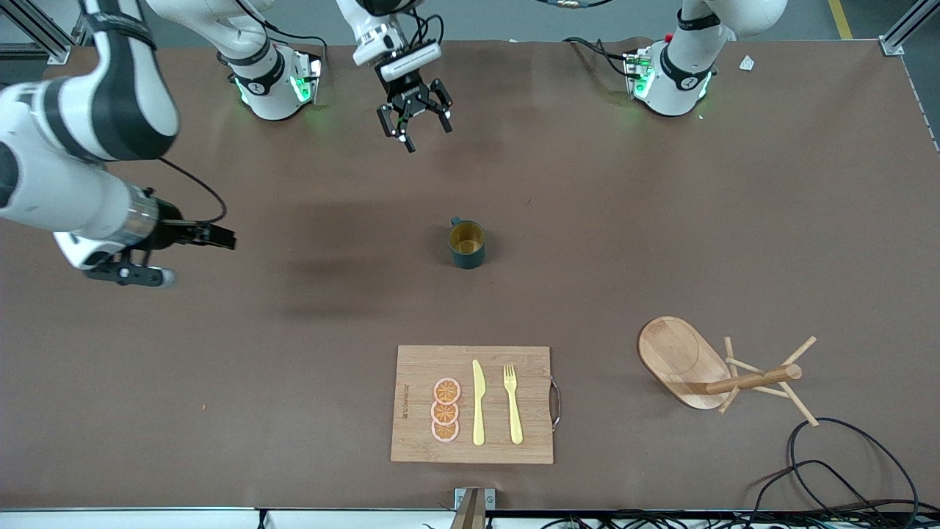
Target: Transfer cup from left to right arm and place
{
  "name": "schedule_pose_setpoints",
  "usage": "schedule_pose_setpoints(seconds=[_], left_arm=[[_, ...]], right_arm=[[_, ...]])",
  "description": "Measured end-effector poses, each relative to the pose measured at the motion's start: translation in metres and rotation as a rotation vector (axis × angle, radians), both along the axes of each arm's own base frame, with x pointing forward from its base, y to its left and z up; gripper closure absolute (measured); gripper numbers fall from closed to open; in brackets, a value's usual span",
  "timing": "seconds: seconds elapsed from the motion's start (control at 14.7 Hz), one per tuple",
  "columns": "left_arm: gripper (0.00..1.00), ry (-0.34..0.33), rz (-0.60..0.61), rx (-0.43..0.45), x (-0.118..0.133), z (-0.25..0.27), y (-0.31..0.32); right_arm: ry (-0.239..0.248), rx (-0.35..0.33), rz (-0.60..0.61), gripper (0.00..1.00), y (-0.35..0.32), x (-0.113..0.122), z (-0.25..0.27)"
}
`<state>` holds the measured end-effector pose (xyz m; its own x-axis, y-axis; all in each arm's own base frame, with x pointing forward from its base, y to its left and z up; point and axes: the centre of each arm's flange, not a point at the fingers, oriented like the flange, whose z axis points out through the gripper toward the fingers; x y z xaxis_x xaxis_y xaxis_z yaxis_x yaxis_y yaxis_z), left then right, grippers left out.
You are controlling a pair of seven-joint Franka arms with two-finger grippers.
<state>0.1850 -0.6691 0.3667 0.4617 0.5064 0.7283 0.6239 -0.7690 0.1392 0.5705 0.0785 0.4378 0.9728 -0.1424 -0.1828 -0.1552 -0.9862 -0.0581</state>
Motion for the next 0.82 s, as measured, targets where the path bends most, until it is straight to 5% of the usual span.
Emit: schedule_pose_setpoints(seconds=[0.48, 0.82], left_arm=[[0.0, 0.28, 0.024, -0.069, 0.124, 0.176, 0.102], [0.0, 0.438, -0.021, -0.072, 0.216, 0.236, 0.202]], right_arm=[[-0.025, -0.021, 0.015, 0.0, 0.113, -0.017, -0.043], [-0.092, -0.026, -0.002, 0.0, 0.232, -0.053, -0.088]])
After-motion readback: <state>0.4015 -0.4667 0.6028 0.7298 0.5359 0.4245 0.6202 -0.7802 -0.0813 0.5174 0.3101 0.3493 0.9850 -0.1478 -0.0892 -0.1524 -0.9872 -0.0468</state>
